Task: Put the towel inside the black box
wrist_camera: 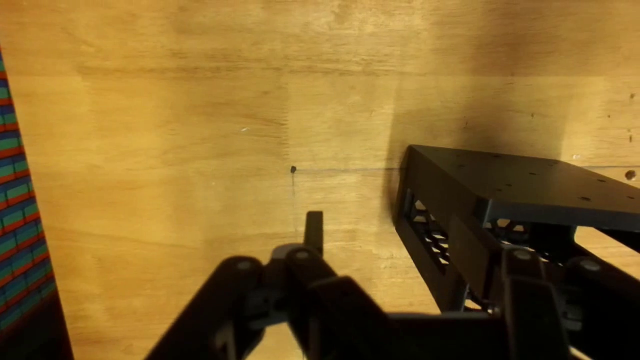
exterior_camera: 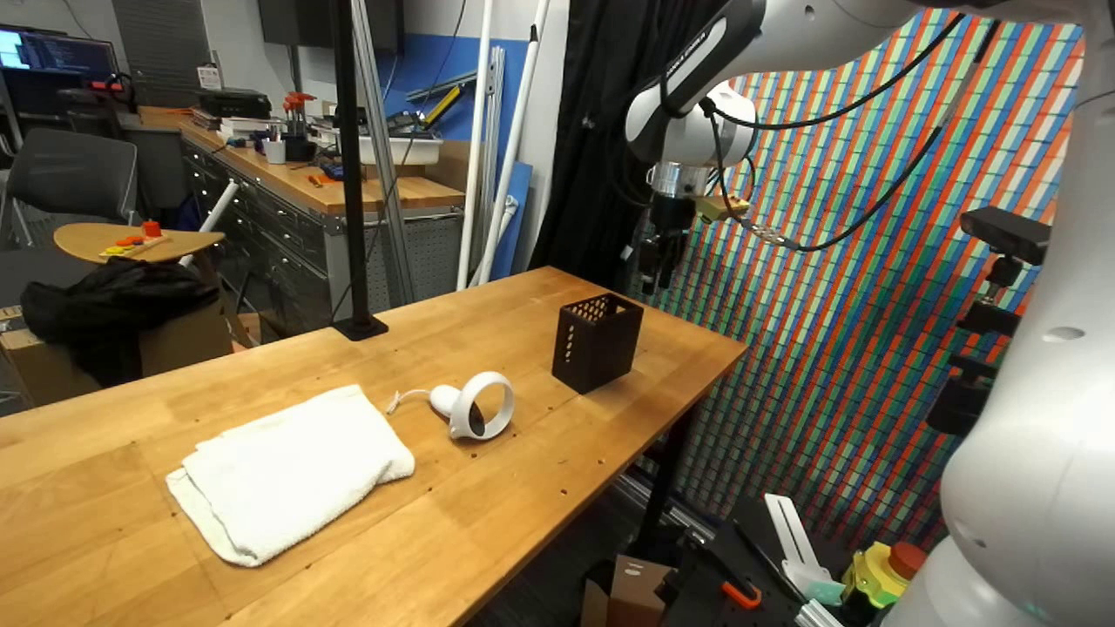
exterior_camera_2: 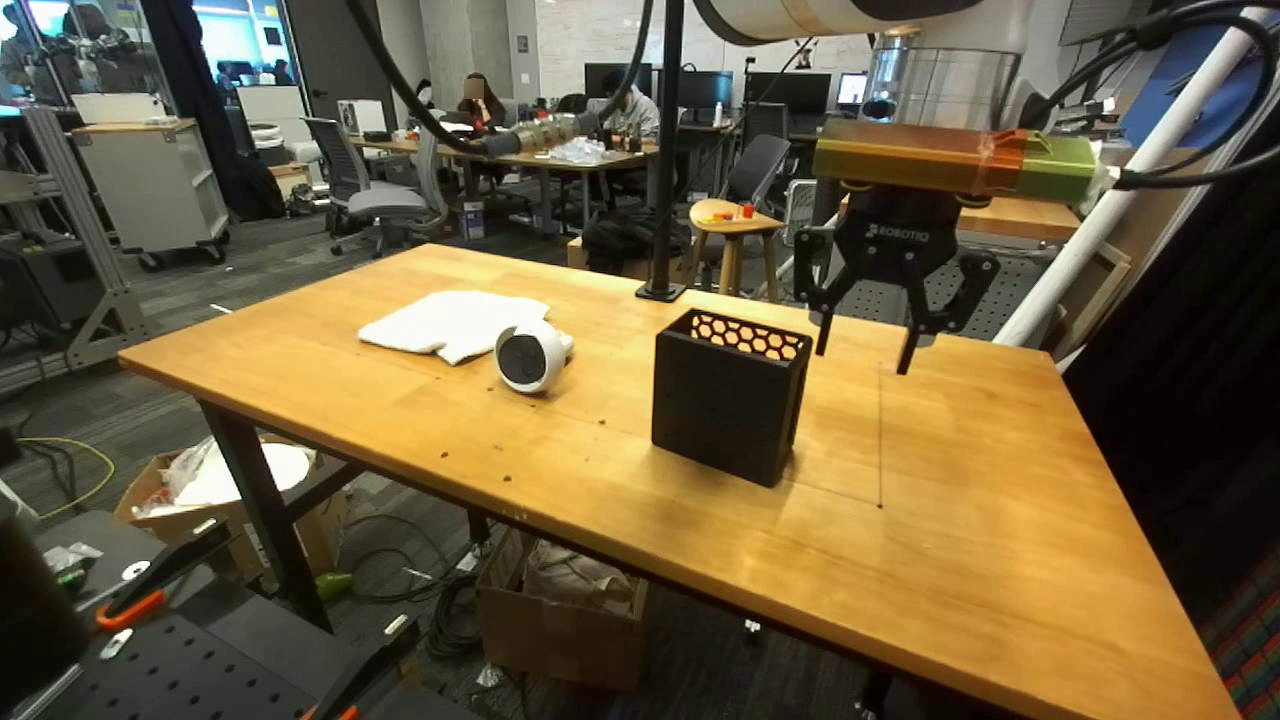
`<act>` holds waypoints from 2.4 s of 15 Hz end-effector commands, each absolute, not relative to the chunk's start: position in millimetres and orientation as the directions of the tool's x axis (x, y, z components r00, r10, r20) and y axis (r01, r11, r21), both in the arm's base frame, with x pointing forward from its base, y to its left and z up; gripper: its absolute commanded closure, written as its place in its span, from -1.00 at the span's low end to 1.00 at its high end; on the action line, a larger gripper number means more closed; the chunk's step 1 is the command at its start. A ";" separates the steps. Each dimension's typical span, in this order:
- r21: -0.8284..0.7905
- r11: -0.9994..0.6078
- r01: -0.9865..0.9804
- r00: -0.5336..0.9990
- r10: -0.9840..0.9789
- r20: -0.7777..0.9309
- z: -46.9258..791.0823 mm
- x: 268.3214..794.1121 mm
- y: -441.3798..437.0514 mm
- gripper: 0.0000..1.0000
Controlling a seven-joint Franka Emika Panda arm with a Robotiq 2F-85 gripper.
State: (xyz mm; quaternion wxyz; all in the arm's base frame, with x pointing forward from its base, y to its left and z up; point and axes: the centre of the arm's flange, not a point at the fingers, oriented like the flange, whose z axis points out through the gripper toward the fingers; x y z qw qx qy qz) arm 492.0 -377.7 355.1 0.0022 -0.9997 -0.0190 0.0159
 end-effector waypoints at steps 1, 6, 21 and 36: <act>0.007 -1.000 0.028 0.999 0.028 -0.028 363.5 488.1 -358.2 -0.94; 0.049 -0.996 0.069 0.997 0.068 -0.030 378.9 509.6 -312.4 -1.00; 0.128 -0.968 0.216 0.976 0.214 -0.030 392.5 581.1 -126.3 -1.00; 0.084 -0.965 0.247 0.967 0.239 -0.089 330.5 592.9 46.8 -1.00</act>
